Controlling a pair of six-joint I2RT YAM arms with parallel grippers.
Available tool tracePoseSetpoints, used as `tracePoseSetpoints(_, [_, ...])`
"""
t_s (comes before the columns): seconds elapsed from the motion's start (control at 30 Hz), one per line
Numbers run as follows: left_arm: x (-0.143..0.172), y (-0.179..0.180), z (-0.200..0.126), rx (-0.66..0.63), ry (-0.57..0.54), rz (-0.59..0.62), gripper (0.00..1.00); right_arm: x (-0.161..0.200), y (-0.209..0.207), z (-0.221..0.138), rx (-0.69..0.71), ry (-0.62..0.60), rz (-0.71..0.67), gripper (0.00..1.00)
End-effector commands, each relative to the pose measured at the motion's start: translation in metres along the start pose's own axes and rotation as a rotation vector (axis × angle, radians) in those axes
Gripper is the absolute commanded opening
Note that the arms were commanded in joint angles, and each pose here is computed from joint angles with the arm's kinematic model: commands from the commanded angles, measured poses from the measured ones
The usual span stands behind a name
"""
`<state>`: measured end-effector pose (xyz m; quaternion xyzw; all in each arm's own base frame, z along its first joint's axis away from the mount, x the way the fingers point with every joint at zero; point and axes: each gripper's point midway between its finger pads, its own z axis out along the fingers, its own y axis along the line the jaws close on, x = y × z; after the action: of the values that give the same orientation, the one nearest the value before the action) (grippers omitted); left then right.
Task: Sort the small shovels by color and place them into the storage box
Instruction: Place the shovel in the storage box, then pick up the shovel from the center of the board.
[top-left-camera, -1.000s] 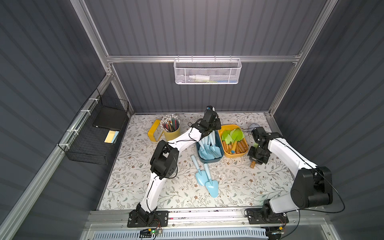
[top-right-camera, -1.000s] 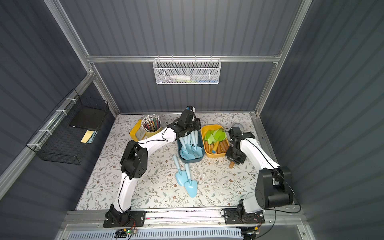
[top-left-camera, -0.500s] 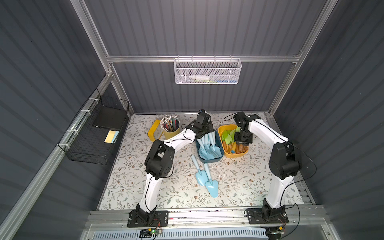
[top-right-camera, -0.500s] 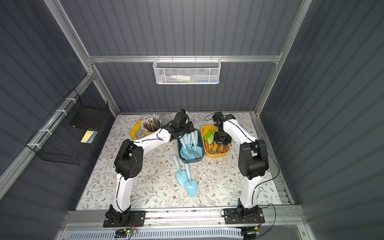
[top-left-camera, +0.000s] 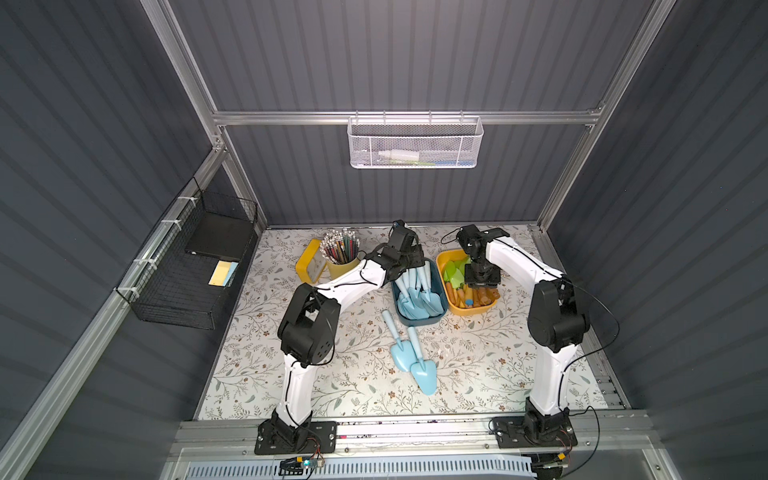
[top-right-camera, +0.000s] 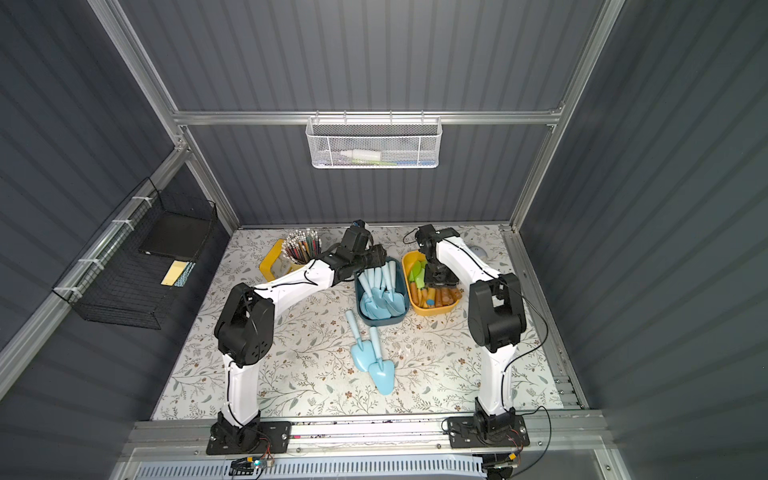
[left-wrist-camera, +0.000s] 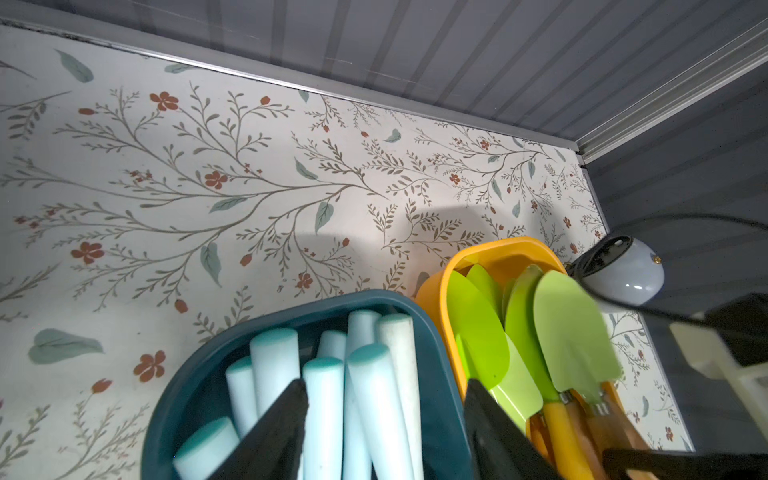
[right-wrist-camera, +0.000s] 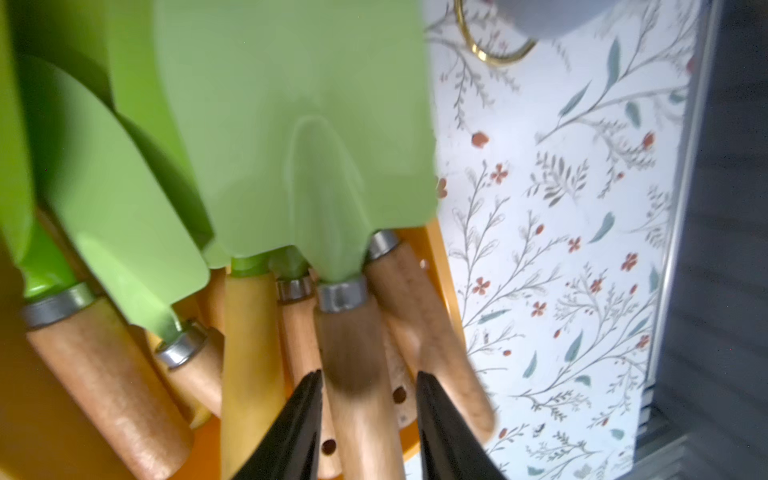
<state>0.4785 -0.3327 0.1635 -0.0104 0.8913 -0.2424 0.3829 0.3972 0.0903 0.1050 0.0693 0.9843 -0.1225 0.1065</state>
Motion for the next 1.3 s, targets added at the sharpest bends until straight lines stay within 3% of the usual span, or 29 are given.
tracePoseSetpoints(0.0, [0.002, -0.016, -0.028, 0.026, 0.005, 0.006, 0.65, -0.019, -0.004, -0.033, -0.057, -0.108, 0.046, 0.46])
tracePoseSetpoints(0.27, [0.045, -0.007, -0.042, 0.033, 0.094, -0.013, 0.65, -0.030, -0.019, -0.051, -0.104, -0.220, 0.161, 0.46])
tracePoseSetpoints(0.37, [0.080, -0.017, -0.047, 0.051, 0.165, 0.012, 0.65, -0.033, -0.017, -0.055, -0.143, -0.228, 0.180, 0.46])
tracePoseSetpoints(0.47, [0.134, -0.022, -0.055, 0.036, 0.273, 0.037, 0.65, -0.031, -0.016, -0.054, -0.155, -0.225, 0.194, 0.46])
tracePoseSetpoints(0.6, [0.171, -0.024, -0.074, 0.026, 0.341, 0.016, 0.65, -0.027, -0.014, -0.052, -0.181, -0.227, 0.210, 0.46])
tracePoseSetpoints(0.9, [0.193, -0.042, -0.116, 0.017, 0.362, -0.052, 0.65, -0.016, -0.016, -0.043, -0.191, -0.212, 0.206, 0.45])
tracePoseSetpoints(1.27, [0.226, -0.030, -0.152, -0.036, 0.417, -0.209, 0.63, -0.002, -0.004, -0.034, -0.259, -0.172, 0.195, 0.45])
